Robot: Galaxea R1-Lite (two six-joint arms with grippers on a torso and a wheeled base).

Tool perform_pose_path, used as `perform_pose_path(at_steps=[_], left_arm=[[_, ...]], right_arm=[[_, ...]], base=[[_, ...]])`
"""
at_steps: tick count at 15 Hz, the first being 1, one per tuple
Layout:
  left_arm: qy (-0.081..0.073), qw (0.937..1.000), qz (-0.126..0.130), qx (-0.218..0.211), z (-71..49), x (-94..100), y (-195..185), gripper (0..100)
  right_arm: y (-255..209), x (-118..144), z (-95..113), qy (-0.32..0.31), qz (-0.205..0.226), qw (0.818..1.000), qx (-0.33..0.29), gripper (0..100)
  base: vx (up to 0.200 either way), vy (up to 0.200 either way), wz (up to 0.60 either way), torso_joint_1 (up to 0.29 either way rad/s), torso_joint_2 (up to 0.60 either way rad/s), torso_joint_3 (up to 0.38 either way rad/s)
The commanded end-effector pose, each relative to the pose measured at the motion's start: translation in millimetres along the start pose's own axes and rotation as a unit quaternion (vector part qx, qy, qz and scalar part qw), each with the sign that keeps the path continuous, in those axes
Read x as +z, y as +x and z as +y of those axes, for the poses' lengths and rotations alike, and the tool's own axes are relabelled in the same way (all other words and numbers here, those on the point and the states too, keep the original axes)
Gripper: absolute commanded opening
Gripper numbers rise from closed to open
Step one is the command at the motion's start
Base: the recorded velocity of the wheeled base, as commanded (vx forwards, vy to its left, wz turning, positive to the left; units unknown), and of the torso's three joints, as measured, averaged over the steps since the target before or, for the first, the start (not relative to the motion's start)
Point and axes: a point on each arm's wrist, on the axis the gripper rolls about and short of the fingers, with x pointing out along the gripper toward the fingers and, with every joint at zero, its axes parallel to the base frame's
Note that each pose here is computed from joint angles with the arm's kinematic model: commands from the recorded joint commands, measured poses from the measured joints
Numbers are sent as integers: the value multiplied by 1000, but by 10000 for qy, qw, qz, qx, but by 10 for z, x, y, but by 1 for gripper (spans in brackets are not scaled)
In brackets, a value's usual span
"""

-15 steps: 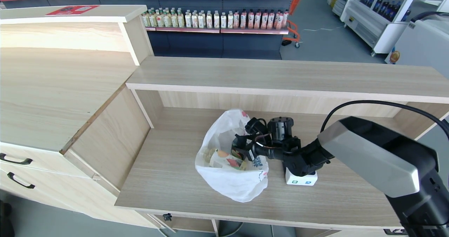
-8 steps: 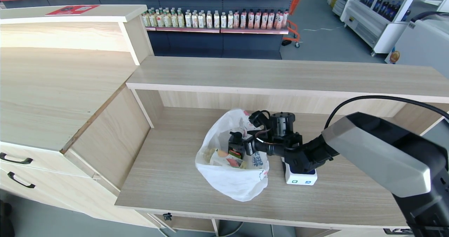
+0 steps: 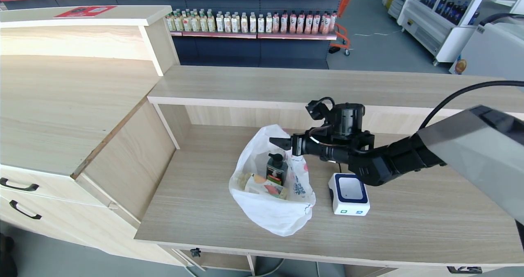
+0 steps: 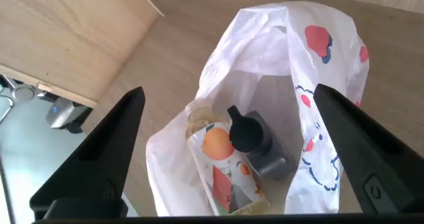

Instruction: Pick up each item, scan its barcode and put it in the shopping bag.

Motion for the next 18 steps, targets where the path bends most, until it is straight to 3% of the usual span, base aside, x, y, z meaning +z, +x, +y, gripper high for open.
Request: perform_pose_path(at_steps=[1, 3, 5, 6, 7, 8, 9, 11, 14, 18], left_arm=[[-4, 10000, -2, 4, 0, 0, 0, 100], [-4, 10000, -2, 4, 0, 0, 0, 100], [-4, 10000, -2, -4, 0, 0, 0, 100], [-4, 10000, -2, 4, 0, 0, 0, 100], [-4, 10000, -2, 4, 0, 0, 0, 100], [-4, 10000, -2, 4, 0, 0, 0, 100], [-4, 10000, -2, 4, 0, 0, 0, 100], [-4, 10000, -2, 4, 0, 0, 0, 100], [-4, 10000, -2, 4, 0, 0, 0, 100], [-4, 10000, -2, 4, 0, 0, 0, 100]], right_arm=[[-570, 348, 75, 82, -266, 9995, -136, 100], [-1227, 380, 63, 25, -251, 9976, -641, 100], [-2245, 209, 194, -425, -284, 9785, -1997, 100], [-2498, 134, 265, -441, -342, 9721, -2277, 100], [-3144, -268, 459, -421, -368, 9550, -2914, 100], [-3502, -572, 647, -504, -483, 9461, -3163, 100], [-3709, -878, 787, -470, -395, 9419, -3303, 100], [-4003, -1093, 1024, -809, -744, 9233, -3681, 100], [-4222, -1487, 1188, -852, -763, 8997, -4213, 100], [-4290, -1569, 1263, -915, -1364, 9022, -3989, 100]], base=[[0, 0, 0, 0, 0, 0], [0, 0, 0, 0, 0, 0], [0, 0, 0, 0, 0, 0], [0, 0, 0, 0, 0, 0], [0, 0, 0, 0, 0, 0], [0, 0, 0, 0, 0, 0], [0, 0, 0, 0, 0, 0], [0, 0, 0, 0, 0, 0], [0, 0, 0, 0, 0, 0], [0, 0, 0, 0, 0, 0]])
